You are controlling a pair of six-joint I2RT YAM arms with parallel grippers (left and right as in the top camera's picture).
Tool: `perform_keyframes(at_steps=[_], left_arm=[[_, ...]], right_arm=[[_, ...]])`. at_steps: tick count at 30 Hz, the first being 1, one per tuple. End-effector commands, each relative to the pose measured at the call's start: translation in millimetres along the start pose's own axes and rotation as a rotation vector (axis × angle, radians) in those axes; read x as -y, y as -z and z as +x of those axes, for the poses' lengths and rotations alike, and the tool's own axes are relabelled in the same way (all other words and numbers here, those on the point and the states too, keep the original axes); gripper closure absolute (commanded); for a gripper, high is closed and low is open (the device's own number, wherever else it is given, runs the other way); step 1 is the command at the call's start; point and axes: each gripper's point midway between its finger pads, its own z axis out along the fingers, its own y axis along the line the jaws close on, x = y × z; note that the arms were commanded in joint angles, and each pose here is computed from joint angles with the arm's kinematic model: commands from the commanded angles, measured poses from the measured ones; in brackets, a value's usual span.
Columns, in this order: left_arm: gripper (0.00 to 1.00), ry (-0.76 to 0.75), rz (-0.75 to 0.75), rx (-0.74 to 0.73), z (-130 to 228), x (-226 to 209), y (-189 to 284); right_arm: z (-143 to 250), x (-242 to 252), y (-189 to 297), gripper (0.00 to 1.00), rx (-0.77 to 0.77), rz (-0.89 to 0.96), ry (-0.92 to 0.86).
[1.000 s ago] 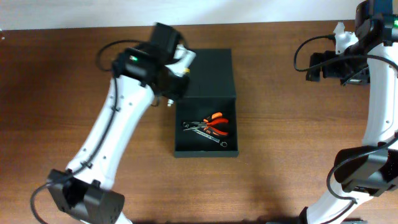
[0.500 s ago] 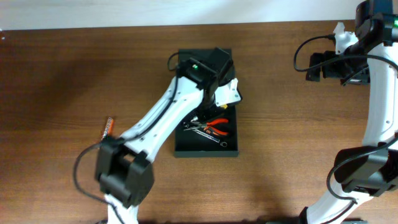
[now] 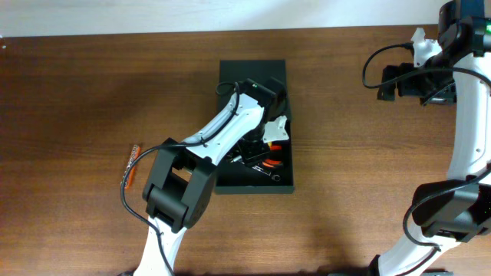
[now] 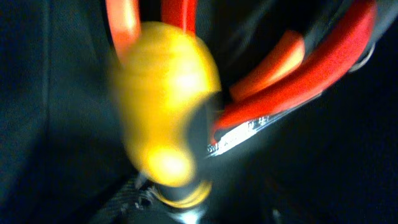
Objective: Pack container
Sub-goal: 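Carry the screwdriver right into the green box and release it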
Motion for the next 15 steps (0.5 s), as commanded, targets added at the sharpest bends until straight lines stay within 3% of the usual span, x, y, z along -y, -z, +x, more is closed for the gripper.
perform_keyframes(at_steps=[1,3,5,8,10,11,15], left_arm=[[0.29,0.071,-0.087,0.028,3,-16,33],[0.14,0.137,-0.168,0.094,6,-26,77],[0.13,0.16,-0.22,0.142,13,-30,111],[0.03,0.254,-0.328,0.239,39,-37,170],[0.0,0.339,-0.386,0.288,68,-39,203],[0.01,0.444,-0.421,0.323,105,-40,228],[0.01,0.739,-0.46,0.393,182,-51,260]], right_arm=[[1,-1,-2,0.01,-0.008,-0.014,0.004],[1,-1,-2,0.01,-0.008,-0.014,0.004],[1,-1,-2,0.01,-0.008,-0.014,0.004],[1,-1,-2,0.01,-0.008,-0.014,0.007],[1,-1,-2,0.01,-0.008,-0.014,0.007],[1,-1,-2,0.01,-0.008,-0.014,0.007],[1,-1,-2,0.01,-0.008,-0.014,0.007]])
